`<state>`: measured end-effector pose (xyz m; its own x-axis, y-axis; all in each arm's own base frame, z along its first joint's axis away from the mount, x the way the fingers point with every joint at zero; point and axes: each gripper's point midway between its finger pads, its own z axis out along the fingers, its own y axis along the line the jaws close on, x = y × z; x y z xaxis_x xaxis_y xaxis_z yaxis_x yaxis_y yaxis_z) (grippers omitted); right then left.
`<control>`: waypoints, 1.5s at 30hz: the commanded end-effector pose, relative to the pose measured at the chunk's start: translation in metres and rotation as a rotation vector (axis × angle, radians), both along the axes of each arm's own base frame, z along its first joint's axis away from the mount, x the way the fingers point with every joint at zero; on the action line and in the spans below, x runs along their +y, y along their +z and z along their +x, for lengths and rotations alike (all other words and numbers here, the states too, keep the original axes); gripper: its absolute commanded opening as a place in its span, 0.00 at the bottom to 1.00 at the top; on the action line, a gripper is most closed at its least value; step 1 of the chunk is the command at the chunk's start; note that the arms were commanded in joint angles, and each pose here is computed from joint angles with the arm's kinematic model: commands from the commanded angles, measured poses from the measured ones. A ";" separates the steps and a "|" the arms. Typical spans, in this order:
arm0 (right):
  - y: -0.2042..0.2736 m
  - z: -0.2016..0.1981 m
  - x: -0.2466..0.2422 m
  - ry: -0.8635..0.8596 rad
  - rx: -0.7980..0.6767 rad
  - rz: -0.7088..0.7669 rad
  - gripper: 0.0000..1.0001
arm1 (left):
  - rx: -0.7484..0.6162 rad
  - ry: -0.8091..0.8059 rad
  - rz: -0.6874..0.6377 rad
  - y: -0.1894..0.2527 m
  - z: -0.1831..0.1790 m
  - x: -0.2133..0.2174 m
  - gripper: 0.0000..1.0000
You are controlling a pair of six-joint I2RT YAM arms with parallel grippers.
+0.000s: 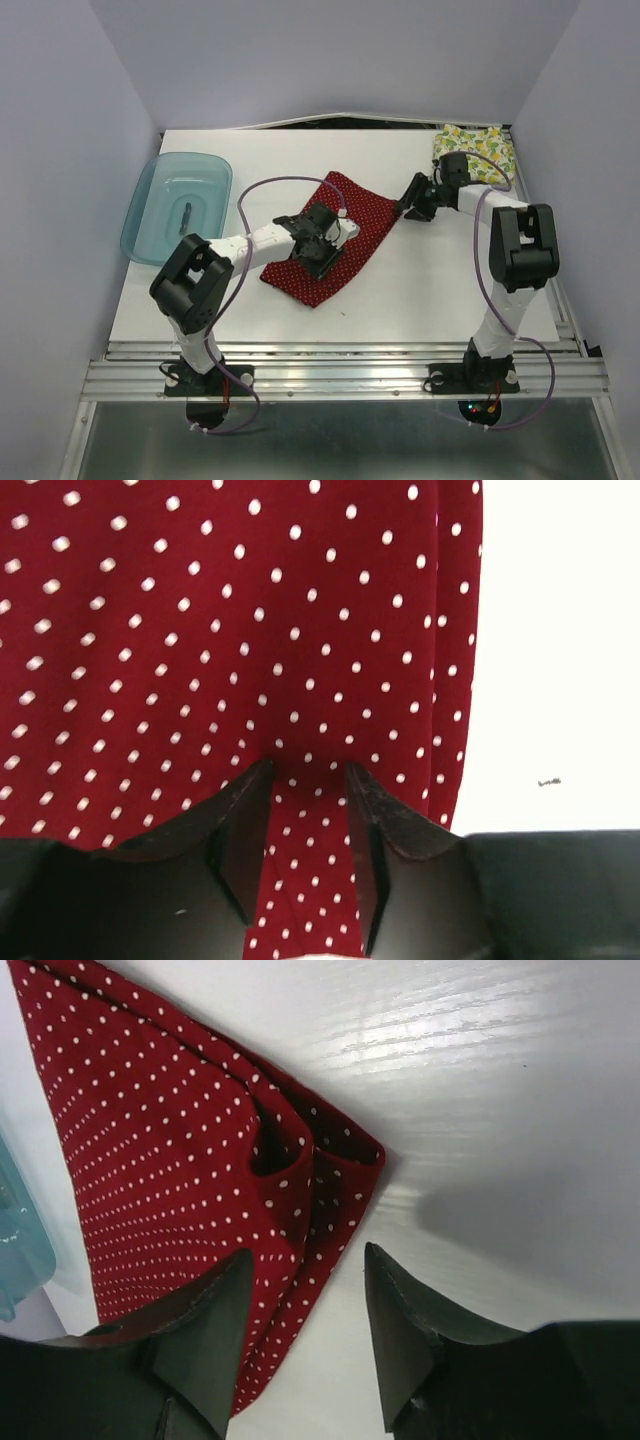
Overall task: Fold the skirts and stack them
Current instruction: Fold the skirt
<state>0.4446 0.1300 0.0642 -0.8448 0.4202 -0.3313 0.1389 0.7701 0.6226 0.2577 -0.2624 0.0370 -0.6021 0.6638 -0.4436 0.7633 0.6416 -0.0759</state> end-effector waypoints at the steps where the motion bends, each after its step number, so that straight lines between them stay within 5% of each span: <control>1: -0.020 0.007 0.018 0.036 0.042 0.055 0.48 | 0.037 0.014 -0.051 -0.011 0.003 -0.016 0.43; 9: -0.035 0.072 0.029 0.043 -0.041 0.064 0.32 | 0.096 0.124 -0.102 -0.021 0.038 -0.022 0.35; 12: -0.019 0.098 0.033 0.044 -0.104 0.078 0.38 | 0.087 0.177 -0.144 -0.011 0.062 -0.024 0.35; 16: 0.019 0.097 0.029 0.048 -0.159 0.053 0.61 | 0.030 0.167 -0.217 0.026 0.071 -0.029 0.43; 21: 0.052 0.043 0.017 -0.044 -0.119 0.052 0.62 | -0.076 0.237 -0.229 0.071 0.055 -0.014 0.53; 25: 0.060 -0.020 0.041 -0.049 -0.028 0.237 0.59 | -0.117 0.202 -0.195 0.076 0.026 -0.003 0.63; 29: 0.048 -0.072 0.075 0.036 -0.040 0.292 0.55 | -0.095 0.157 -0.121 0.054 0.011 0.010 0.63; 36: 0.032 -0.108 0.137 0.217 -0.013 0.405 0.42 | -0.010 0.081 -0.060 0.025 -0.005 0.011 0.53; 45: 0.022 -0.134 0.167 0.290 0.024 0.540 0.11 | -0.007 0.075 -0.073 0.023 0.004 0.000 0.52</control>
<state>0.3134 0.2829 0.0593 -0.9518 0.3004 -0.0624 0.0859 0.4560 0.8858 0.2538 -0.2512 0.0485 -0.6696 0.5841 -0.4588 0.6958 0.7093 -0.1125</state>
